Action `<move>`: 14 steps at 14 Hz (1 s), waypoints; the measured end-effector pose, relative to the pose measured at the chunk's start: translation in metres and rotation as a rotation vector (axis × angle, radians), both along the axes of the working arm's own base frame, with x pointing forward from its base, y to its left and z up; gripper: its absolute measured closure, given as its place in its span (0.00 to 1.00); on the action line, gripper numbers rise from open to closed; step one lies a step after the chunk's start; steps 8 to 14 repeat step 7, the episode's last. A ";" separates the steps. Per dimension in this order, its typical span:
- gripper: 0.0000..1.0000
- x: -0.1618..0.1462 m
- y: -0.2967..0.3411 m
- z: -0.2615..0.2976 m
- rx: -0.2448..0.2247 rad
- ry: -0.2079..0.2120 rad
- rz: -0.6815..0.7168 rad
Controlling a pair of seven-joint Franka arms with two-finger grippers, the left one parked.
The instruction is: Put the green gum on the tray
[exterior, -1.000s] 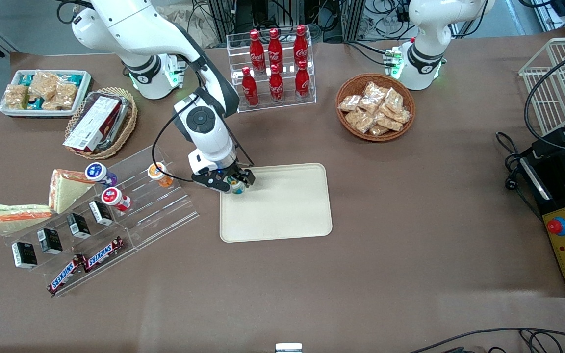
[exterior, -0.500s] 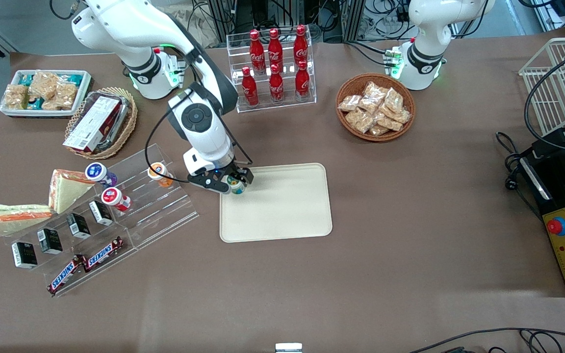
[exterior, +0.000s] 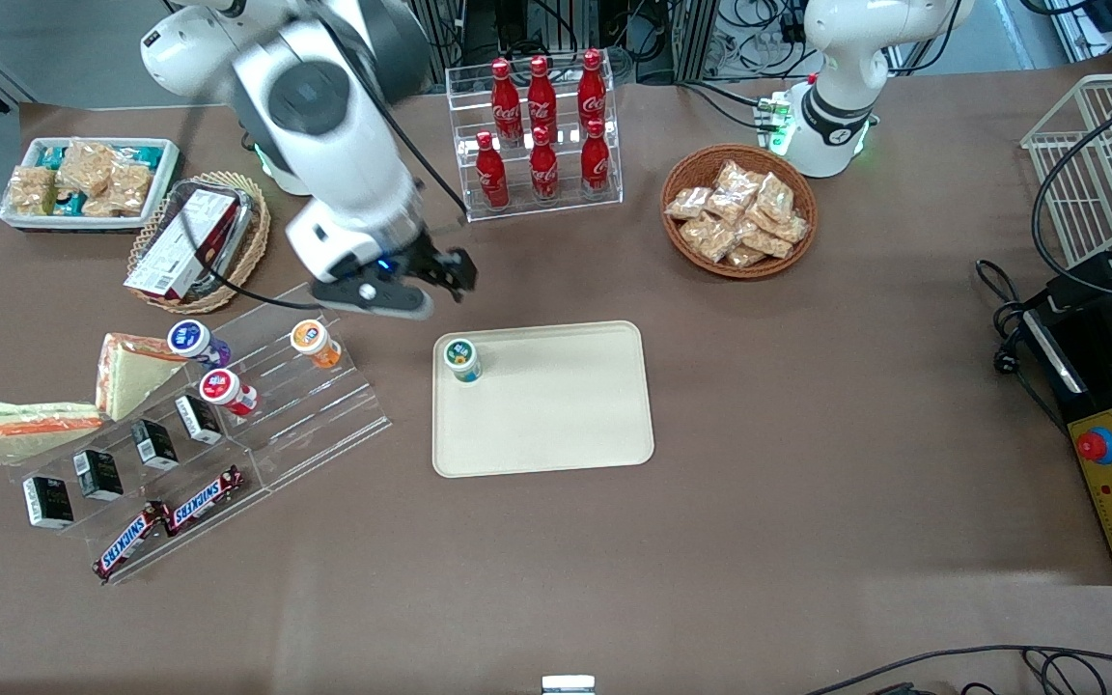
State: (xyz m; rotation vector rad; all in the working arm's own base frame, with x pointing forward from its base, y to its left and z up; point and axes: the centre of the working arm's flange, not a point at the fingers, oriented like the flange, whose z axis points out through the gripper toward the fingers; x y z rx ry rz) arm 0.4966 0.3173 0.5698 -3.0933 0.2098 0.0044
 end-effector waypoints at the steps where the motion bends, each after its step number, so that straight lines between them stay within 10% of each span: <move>1: 0.00 0.006 -0.024 0.024 0.006 -0.012 0.036; 7: 0.00 0.052 -0.198 0.073 0.011 -0.089 0.115; 14: 0.00 0.052 -0.198 0.073 0.011 -0.089 0.115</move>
